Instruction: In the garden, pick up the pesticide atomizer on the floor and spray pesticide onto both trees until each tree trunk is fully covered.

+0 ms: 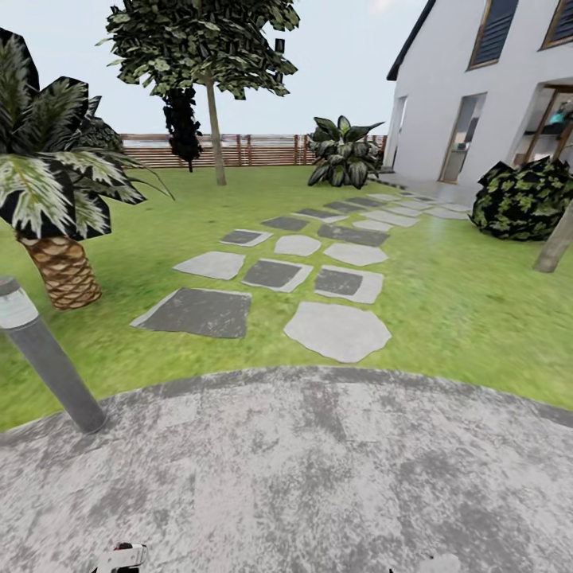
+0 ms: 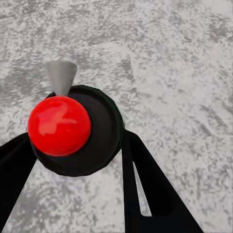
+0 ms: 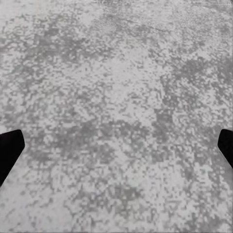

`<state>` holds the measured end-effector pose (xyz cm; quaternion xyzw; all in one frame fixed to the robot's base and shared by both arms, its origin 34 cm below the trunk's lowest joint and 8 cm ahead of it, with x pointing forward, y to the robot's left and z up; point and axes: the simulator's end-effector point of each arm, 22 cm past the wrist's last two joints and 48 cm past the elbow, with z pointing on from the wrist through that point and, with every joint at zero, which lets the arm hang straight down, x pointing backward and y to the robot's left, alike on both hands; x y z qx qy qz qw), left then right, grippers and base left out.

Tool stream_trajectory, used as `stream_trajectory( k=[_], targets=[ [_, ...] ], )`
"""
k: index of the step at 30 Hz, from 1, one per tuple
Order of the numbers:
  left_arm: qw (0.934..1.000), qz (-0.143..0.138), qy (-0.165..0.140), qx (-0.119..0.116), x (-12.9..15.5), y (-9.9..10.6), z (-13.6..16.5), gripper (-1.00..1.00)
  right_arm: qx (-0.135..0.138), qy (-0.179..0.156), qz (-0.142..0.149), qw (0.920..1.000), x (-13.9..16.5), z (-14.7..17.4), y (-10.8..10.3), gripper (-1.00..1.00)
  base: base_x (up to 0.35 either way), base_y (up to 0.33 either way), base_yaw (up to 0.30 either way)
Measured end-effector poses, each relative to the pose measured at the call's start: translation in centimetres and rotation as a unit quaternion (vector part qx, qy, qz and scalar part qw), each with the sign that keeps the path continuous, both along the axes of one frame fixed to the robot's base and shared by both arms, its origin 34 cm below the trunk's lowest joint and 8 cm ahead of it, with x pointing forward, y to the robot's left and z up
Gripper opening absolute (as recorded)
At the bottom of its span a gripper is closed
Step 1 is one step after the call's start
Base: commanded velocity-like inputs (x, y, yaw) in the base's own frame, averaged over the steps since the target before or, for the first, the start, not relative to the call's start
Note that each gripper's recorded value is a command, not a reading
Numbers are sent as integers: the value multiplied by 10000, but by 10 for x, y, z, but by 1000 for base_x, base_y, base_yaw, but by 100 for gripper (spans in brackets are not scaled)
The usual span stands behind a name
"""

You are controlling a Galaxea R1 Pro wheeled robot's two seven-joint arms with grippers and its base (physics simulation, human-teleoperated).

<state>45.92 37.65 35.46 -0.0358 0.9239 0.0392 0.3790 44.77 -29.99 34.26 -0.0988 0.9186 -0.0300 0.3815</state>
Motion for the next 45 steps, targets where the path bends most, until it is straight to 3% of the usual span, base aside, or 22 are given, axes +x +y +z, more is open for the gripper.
stream_trajectory(
  k=[19, 45],
  targets=[
    [10000, 0, 4, -8, 0, -1, 0, -100, 4, 4, 3, 10000, 0, 0, 1, 100, 338, -72, 268],
    [10000, 0, 10, -10, -1, -1, -1, -100, -5, 9, 16, 10000, -1, 0, 0, 100, 338, -77, 7]
  ],
)
